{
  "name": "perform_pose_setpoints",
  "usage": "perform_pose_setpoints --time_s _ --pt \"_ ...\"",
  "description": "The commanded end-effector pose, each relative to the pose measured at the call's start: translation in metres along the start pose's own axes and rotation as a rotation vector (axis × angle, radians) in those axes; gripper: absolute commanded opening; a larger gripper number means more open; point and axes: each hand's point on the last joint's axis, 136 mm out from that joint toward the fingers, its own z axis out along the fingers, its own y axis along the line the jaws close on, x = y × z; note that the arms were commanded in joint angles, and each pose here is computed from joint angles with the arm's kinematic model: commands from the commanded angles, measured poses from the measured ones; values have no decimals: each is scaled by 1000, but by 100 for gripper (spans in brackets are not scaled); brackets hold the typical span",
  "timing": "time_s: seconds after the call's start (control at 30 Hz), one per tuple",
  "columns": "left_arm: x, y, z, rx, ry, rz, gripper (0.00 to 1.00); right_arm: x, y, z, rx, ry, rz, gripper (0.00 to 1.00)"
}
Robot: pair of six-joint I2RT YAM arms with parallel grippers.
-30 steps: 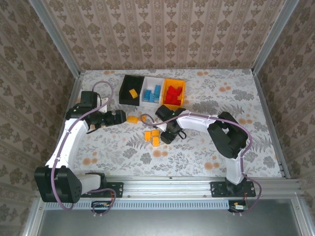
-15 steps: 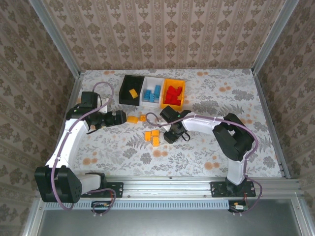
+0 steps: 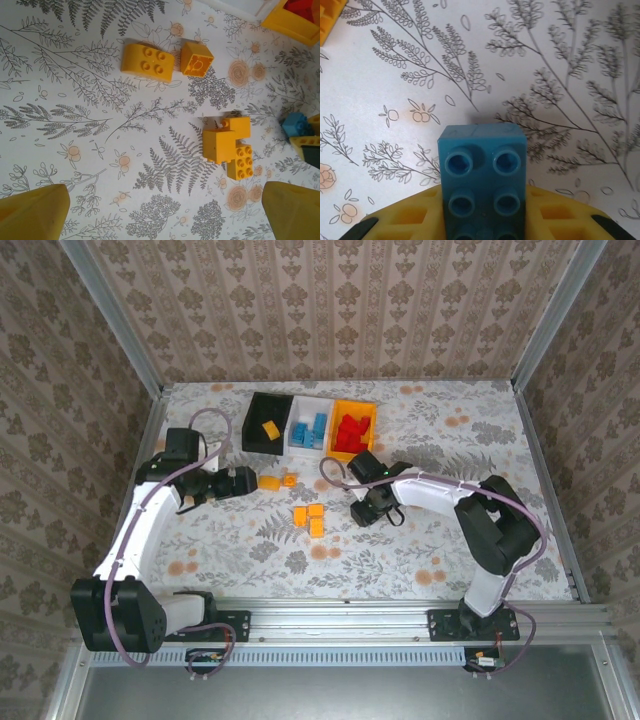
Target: Sort the legos into containers by color
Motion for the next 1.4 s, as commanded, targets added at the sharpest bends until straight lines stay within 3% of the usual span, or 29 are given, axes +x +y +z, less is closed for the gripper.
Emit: perform_pose_setpoints --time_s 0.0,0.53,0.83,1.1,1.37 --pt "3 7 1 -18 -2 21 100 -6 -2 -12 -17 -55 49 34" --pt "12 27 17 -51 34 15 100 -18 -20 -47 -94 -189 201 33" --pt "14 34 20 -78 45 16 100 -25 -55 -81 -181 -352 466 33" --pt "17 36 31 -70 84 5 100 -19 -85 -139 -159 -447 760 32" --pt "19 29 32 -46 90 19 100 -46 -64 -221 -318 -601 766 33"
